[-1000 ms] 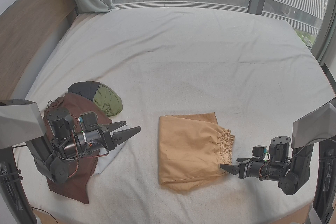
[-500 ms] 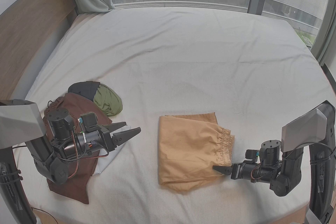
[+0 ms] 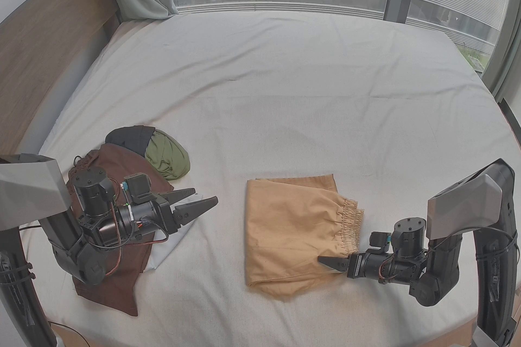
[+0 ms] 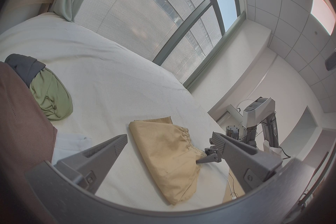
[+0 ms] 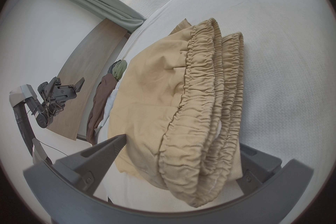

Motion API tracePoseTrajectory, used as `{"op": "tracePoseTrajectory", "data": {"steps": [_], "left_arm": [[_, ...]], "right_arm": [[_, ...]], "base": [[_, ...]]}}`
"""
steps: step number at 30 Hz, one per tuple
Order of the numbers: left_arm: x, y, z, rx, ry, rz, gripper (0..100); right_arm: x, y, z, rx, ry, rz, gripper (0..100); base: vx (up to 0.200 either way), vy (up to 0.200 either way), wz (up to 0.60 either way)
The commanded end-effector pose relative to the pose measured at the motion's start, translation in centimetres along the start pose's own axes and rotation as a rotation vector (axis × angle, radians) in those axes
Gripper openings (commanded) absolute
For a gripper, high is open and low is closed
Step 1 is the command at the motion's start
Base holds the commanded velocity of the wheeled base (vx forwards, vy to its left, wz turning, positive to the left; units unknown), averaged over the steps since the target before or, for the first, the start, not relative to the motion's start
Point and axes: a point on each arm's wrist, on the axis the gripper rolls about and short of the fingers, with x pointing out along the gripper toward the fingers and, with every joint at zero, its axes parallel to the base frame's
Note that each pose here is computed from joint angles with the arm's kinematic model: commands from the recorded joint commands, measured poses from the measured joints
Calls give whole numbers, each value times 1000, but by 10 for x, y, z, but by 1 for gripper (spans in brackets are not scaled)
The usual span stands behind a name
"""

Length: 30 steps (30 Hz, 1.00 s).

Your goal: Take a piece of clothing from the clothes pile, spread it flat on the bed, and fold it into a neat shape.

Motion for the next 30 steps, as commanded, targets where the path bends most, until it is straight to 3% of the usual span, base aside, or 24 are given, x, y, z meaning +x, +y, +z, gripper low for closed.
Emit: {"op": "tracePoseTrajectory", "data": {"steps": [1, 6, 7, 24, 30], "left_arm": [[0, 0, 0, 0, 1, 0, 100], [0, 0, -1, -2, 3, 1, 100], [0, 0, -1, -2, 3, 1, 100], [-2, -1, 2, 17, -6, 3, 100], [-15, -4, 4, 180, -6, 20, 100]], "right_arm": [[1, 0, 0, -1, 0, 1, 100], [1, 0, -1, -3, 1, 0, 100], [0, 0, -1, -4, 3, -1, 0], [-1, 7, 0, -12, 6, 30, 0], [-9, 22, 17, -45, -49, 90, 0]], "base": [[0, 0, 0], [0, 0, 0], [0, 0, 0], [0, 0, 0], [0, 0, 0]]}}
